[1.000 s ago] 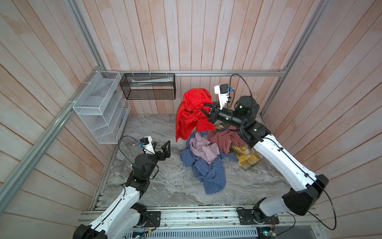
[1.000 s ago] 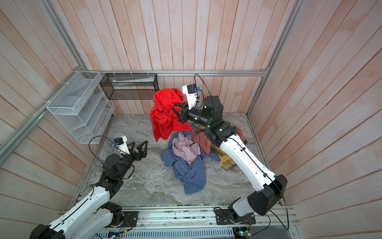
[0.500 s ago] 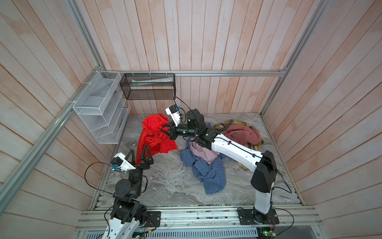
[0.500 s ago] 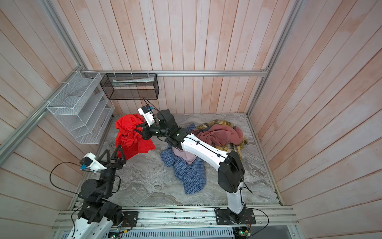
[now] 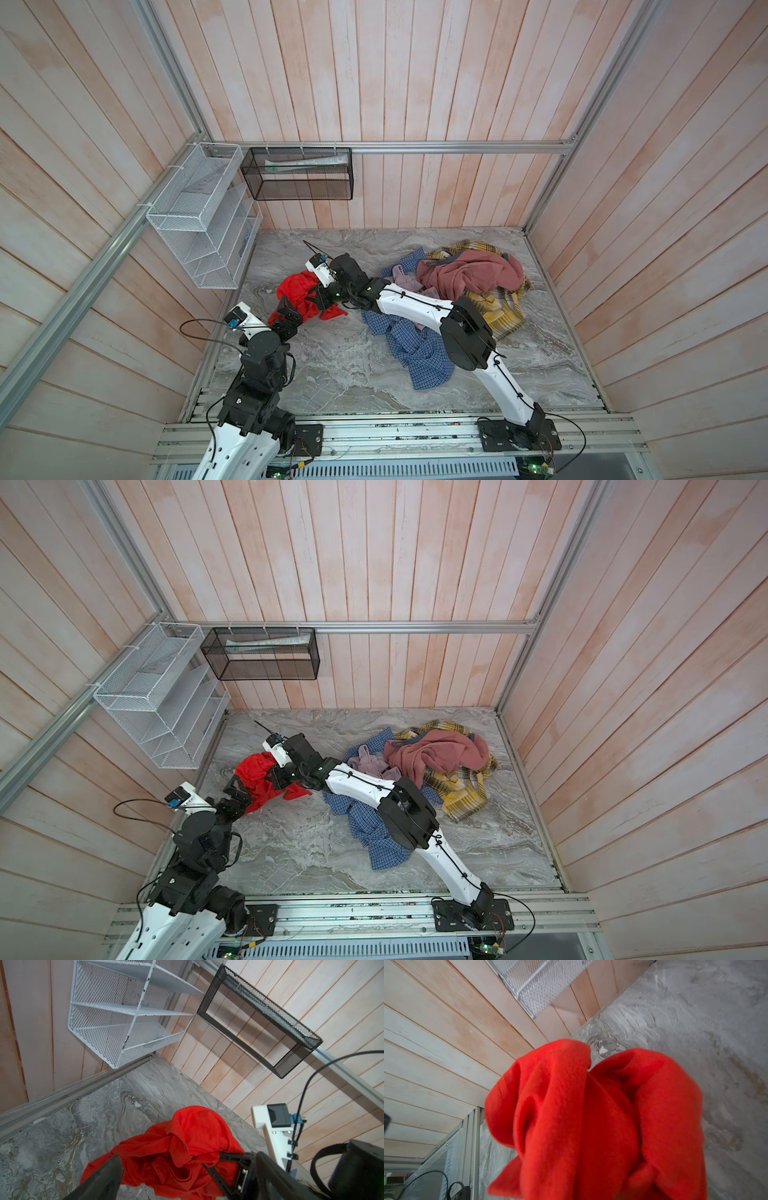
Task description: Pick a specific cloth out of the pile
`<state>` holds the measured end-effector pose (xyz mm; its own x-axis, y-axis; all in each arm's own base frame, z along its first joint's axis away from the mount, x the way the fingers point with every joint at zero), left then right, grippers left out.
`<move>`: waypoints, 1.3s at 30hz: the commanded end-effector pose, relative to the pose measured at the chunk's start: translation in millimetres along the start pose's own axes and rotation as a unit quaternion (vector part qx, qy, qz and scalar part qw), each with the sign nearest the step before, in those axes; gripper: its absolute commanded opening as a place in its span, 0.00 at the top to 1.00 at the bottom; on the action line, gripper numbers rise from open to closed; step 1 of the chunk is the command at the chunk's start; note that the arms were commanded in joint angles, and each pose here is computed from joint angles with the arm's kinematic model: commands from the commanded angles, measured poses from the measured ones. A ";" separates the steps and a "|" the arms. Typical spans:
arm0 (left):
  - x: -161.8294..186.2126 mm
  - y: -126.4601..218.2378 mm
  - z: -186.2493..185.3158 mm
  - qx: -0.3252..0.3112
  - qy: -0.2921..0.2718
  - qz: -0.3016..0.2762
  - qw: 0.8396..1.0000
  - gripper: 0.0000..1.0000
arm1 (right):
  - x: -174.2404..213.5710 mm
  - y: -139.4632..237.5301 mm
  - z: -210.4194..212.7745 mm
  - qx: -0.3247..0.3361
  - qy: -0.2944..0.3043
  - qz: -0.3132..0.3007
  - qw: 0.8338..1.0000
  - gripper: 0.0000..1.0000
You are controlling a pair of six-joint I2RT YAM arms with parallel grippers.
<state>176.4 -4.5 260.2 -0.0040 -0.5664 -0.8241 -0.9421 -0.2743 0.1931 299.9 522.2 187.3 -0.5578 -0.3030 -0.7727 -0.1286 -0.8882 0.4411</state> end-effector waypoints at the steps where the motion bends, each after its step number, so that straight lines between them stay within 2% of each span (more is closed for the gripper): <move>1: -1.9 -1.2 2.9 -0.037 0.005 0.015 0.999 0.00 | -6.1 0.7 0.3 0.010 0.015 -0.011 1.000 0.96; 3: -2.1 -2.0 3.2 -0.041 0.007 0.018 0.999 0.00 | -1.2 -2.6 -1.3 0.005 0.017 -0.002 1.000 0.91; 4: -2.2 -2.2 4.2 -0.043 0.011 0.017 0.999 0.00 | 0.7 -3.6 -1.4 0.002 0.019 0.003 1.000 0.84; 5: -1.7 -2.6 5.0 -0.044 0.012 0.018 0.999 0.00 | 1.9 -3.4 -1.5 0.001 0.024 0.008 1.000 0.67; 6: -1.5 -3.0 6.3 -0.048 0.013 0.020 0.999 0.00 | 1.8 -1.6 -0.6 0.003 0.030 0.012 0.999 0.56; 8: 0.4 -5.0 9.2 -0.057 0.015 0.032 0.998 0.00 | -3.8 6.9 2.4 0.014 0.041 0.013 0.999 0.45; 12: 0.6 -14.1 9.7 -0.071 0.005 0.066 0.995 0.00 | -21.3 40.1 12.0 0.064 0.070 0.001 0.995 0.13; 14: -1.6 -18.6 4.2 -0.062 -0.009 0.076 0.995 0.00 | -28.6 60.6 17.8 0.079 0.083 -0.007 0.993 0.02; 18: 0.5 -32.4 -14.8 -0.014 -0.052 0.105 0.993 0.00 | -29.2 103.4 20.7 0.112 0.090 -0.030 0.989 0.02; 21: 14.3 -48.1 -18.7 -0.022 -0.067 0.150 0.986 0.00 | -28.9 127.5 15.7 0.114 0.083 -0.044 0.989 0.02; 25: 37.8 -65.8 -19.5 -0.021 -0.078 0.202 0.976 0.00 | -21.9 143.1 3.1 0.118 0.069 -0.032 0.990 0.02; 29: 51.8 -79.1 -21.3 -0.021 -0.100 0.230 0.968 0.00 | -0.6 138.0 -2.7 0.091 0.054 -0.006 0.994 0.02; 35: 76.0 -94.6 -24.3 -0.027 -0.128 0.290 0.948 0.00 | 26.7 124.4 -6.9 0.040 0.029 0.006 0.999 0.14; 39: 92.8 -103.0 -16.6 -0.047 -0.130 0.309 0.941 0.00 | 45.6 115.7 -13.3 0.016 -0.002 0.016 1.000 0.23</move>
<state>272.9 -38.2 174.4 -0.6250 -0.4431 -0.6427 -0.6992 -0.0485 0.7133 272.0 393.7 202.7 -0.5433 -0.3561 -0.7602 -0.1910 -0.8294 0.5251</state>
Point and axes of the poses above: each gripper's point midway between its finger pads, its own y axis back along the fingers, its own z axis along the line the jaws close on, x = y × z, the point moved 8 cm from there along y, back along the fingers, and after that the axes turned 3 degrees about y, right-handed, at the moved point
